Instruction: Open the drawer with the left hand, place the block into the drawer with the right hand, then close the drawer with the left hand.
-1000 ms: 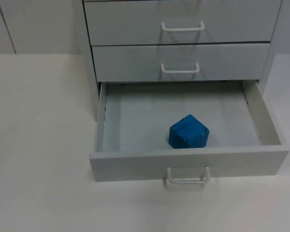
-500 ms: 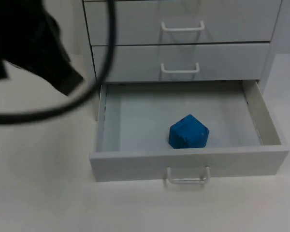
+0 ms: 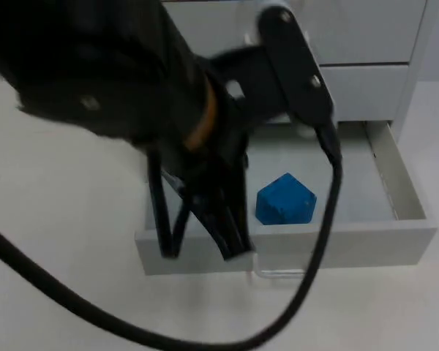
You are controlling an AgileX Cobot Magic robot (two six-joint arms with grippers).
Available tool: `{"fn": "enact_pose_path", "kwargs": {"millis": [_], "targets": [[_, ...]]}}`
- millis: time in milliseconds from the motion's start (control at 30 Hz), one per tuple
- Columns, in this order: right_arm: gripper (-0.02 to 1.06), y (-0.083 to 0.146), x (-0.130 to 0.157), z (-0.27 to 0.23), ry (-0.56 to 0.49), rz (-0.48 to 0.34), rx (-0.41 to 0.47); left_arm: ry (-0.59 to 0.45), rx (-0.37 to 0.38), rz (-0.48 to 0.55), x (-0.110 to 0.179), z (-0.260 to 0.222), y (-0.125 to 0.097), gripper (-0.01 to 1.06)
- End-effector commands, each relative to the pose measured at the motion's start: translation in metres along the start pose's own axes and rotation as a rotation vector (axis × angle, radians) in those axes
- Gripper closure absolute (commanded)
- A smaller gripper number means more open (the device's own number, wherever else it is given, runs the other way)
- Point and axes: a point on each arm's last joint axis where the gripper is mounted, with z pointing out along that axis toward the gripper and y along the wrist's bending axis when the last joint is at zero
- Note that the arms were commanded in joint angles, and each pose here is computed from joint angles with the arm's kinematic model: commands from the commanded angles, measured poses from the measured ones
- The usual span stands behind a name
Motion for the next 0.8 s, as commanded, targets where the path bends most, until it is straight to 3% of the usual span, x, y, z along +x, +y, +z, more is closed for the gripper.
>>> {"fn": "enact_pose_path", "kwargs": {"millis": [0,167,500,767], "targets": [[0.27,-0.001,-0.001,0.0,-0.016,-0.009,0.011,-0.013,-0.036,0.045,-0.007,0.016,-0.012,1.05],[0.27,-0.002,-0.003,0.0,-0.04,-0.014,0.022,0.009,-0.052,0.134,-0.009,0.043,-0.036,1.05],[0.27,-0.002,-0.004,0.0,-0.054,-0.011,0.026,0.026,-0.034,0.088,-0.01,0.053,-0.056,1.05],[0.27,-0.002,-0.004,0.0,-0.046,-0.003,0.024,0.004,-0.013,0.123,-0.017,0.045,-0.074,1.05]]}}
